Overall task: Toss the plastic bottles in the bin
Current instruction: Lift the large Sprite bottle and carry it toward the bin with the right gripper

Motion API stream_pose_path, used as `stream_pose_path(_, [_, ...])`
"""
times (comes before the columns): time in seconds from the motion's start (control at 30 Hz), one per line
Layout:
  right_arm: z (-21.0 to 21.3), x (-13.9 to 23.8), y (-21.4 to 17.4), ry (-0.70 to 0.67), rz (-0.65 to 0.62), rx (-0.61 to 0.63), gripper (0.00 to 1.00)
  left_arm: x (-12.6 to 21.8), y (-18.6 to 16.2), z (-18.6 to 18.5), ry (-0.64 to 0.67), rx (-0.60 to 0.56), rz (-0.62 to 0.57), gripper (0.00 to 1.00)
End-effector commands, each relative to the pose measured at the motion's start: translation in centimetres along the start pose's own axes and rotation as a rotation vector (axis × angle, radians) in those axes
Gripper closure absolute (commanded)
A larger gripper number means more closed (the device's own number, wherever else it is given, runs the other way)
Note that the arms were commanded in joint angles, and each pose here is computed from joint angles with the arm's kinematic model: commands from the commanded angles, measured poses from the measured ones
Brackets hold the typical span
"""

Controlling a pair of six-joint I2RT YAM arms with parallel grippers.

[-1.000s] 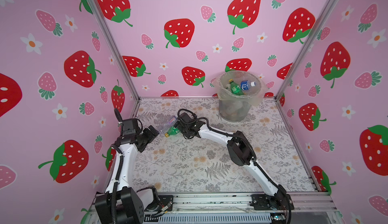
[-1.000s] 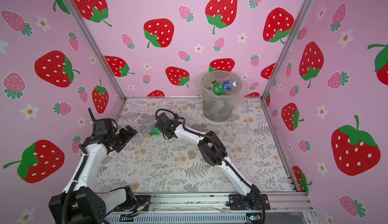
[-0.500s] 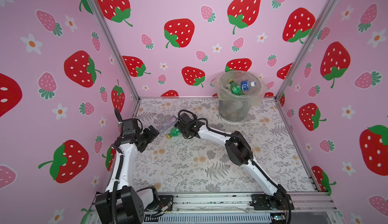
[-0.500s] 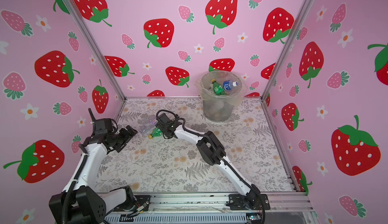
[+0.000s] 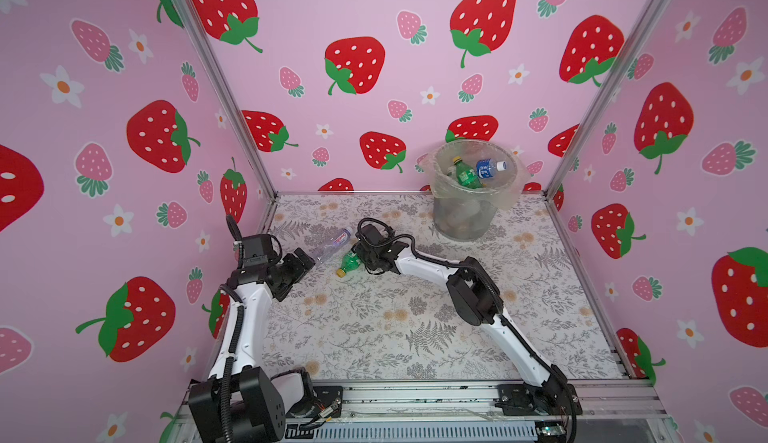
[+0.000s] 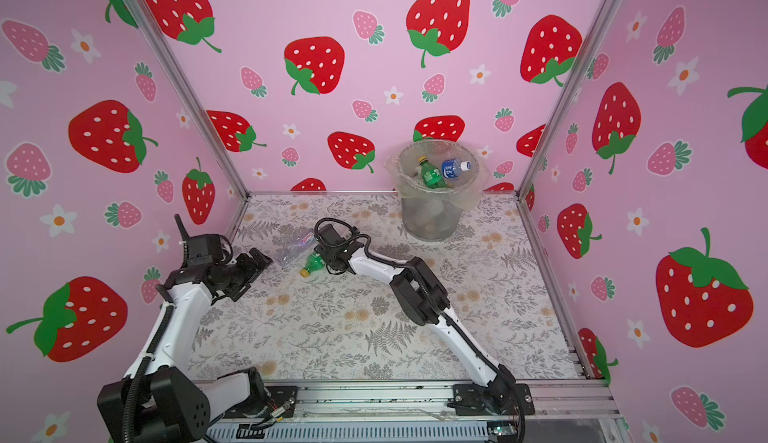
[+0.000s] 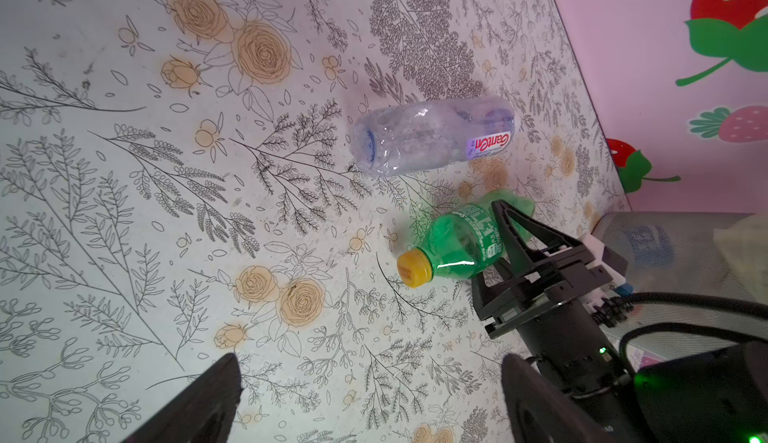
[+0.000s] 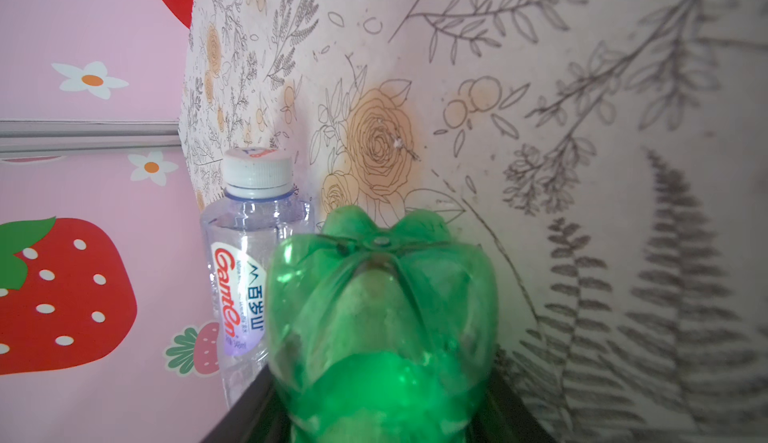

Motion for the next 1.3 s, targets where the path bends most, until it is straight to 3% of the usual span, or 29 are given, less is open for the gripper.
stream_pose_path(0.0, [-2.8, 0.6, 0.5, -0.099, -0.026, 0.008, 0.45, -0.1, 0.0, -0.1, -0.016, 0.009, 0.010, 0.01])
stream_pose_path(0.47, [-2.1, 6.0, 2.4, -0.064, -0.107, 0.151, 0.46, 0.4, -0.2, -1.1, -0.099, -0.011, 0.034, 0.01])
stream_pose_path(0.87, [-1.8, 10.4, 3.6, -0.066, -0.132, 0.348, 0.46, 1.0, -0.4, -1.6, -0.151, -0.030, 0.025, 0.01])
stream_pose_path(1.27, [1.2, 18.6, 6.3, -0.011, -0.230, 0.555, 0.46, 0.9, -0.4, -1.6, -0.151, -0.028, 0.029, 0.01])
Point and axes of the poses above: each gripper's point midway between its finger pads, its own x axis back along the fingers, its own z axis along the line the jaws close on, y = z × x, the point moved 3 cm from there along x, back along the fingers, and after that the axes turned 7 degrees about x, right-handed, at the moved point
